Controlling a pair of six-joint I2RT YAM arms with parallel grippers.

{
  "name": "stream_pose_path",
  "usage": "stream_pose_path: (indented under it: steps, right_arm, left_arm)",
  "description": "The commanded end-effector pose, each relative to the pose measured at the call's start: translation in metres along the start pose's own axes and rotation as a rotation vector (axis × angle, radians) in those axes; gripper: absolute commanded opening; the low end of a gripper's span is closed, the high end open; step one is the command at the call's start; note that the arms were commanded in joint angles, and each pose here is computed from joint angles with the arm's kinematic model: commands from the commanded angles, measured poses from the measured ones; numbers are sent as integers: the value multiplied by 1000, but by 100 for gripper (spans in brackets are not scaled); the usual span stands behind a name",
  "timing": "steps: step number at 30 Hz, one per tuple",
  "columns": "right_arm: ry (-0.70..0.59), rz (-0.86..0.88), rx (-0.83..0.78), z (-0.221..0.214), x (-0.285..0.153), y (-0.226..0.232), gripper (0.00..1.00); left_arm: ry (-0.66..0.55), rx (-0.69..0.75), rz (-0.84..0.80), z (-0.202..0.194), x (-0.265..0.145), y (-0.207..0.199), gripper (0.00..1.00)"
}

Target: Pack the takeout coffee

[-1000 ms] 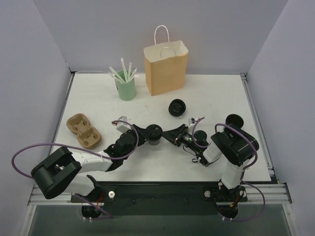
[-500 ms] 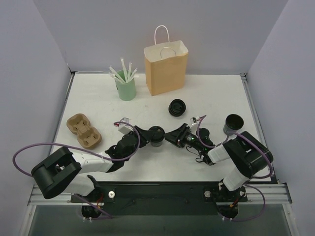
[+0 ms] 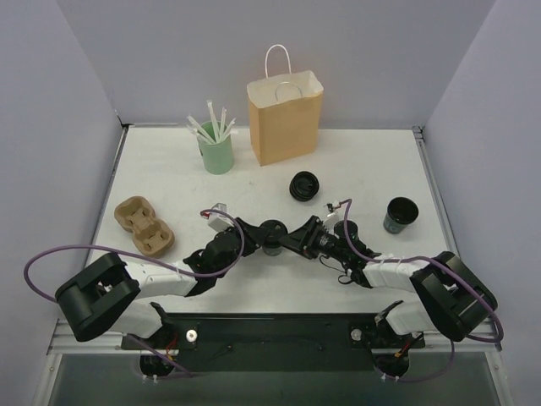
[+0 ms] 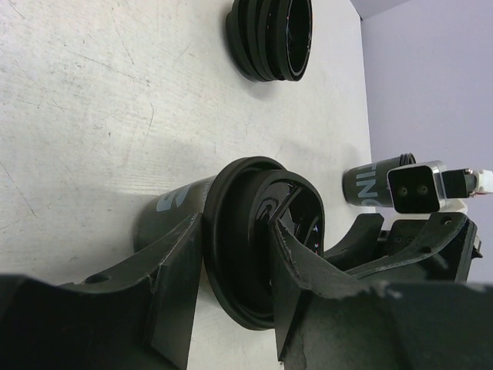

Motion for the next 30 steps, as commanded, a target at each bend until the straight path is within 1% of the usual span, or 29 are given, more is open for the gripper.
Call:
stream_pose_path:
  steps: [1, 6, 14, 17, 21, 23, 26, 27, 30]
  right_arm:
    - [-35, -28, -29, 1, 4, 12, 35]
    - [-63, -70, -10, -6, 3, 7, 33]
    - [-66, -39, 55, -18, 11, 15, 32]
    - [-89, -81, 58, -18, 10, 8, 31]
    - [-135, -127, 72, -19, 6, -7, 26]
    - [-154, -138, 88, -19, 4, -14, 24]
    - [-180, -143, 95, -17, 4, -22, 19]
    - [-193, -119, 95, -15, 5, -20, 15]
    - [-195, -117, 61, -12, 9, -22, 8]
  left_arm:
    - [313, 205, 313, -60, -32, 89, 43]
    - [305, 210, 323, -59, -33, 89, 43]
    - [302, 209, 336, -60, -34, 90, 43]
    - [306, 209, 346, -61, -34, 91, 43]
    - [304, 200, 352, -63, -36, 92, 43]
    - [307, 203, 353, -66, -38, 93, 43]
    - [300, 194, 358, -68, -39, 94, 43]
    - [304, 189, 356, -71, -40, 94, 43]
    - [310, 186, 360, -75, -41, 97, 43]
Point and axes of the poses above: each gripper's point midway between its finger pads, its own x axis out along the fingers, its own y axis along the line the jaws close on, z = x × y, the point moved 5 cm from there along -x, back along the fingers, and after that the axes turned 5 degrees about x, right-handed, at the moved point
